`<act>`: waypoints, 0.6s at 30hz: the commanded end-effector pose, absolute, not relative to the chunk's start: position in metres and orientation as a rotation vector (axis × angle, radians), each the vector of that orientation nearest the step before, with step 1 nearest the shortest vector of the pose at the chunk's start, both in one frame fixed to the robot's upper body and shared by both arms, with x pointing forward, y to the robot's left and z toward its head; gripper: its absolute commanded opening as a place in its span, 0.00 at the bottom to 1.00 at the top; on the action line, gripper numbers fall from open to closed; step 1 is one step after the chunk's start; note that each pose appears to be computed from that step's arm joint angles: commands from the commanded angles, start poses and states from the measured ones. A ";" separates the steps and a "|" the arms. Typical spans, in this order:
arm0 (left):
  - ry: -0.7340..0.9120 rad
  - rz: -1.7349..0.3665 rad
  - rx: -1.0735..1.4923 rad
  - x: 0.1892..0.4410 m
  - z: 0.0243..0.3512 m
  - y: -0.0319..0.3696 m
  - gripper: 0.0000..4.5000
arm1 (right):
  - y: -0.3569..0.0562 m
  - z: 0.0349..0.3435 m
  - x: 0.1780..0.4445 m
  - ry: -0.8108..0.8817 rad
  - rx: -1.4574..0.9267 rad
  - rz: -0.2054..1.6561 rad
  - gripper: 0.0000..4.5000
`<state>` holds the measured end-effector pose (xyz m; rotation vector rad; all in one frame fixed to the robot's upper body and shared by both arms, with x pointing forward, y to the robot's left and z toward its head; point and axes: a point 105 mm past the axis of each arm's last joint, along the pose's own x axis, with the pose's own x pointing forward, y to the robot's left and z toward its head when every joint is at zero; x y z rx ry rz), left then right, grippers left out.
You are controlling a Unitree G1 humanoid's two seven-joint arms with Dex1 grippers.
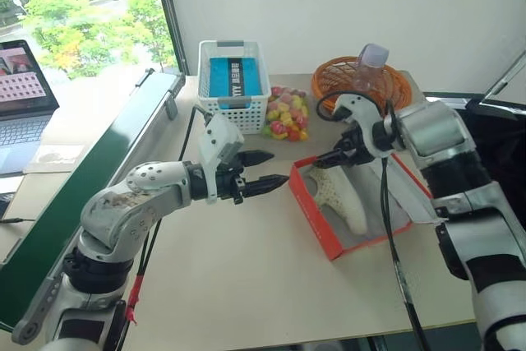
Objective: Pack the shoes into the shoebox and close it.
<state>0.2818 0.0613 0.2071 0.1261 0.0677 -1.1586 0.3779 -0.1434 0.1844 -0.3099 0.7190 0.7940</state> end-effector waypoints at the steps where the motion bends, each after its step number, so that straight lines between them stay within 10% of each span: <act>1: 0.013 -1.158 0.157 0.281 0.218 0.061 0.67 | -0.147 0.202 0.370 0.664 -0.313 0.780 0.99; 10: -0.009 -0.732 0.140 0.329 0.229 0.127 0.67 | -0.094 0.285 0.339 0.205 -0.138 1.054 0.99; 18: 0.064 -0.413 0.172 0.338 0.206 0.198 0.78 | -0.067 0.271 0.340 -0.012 -0.222 1.035 1.00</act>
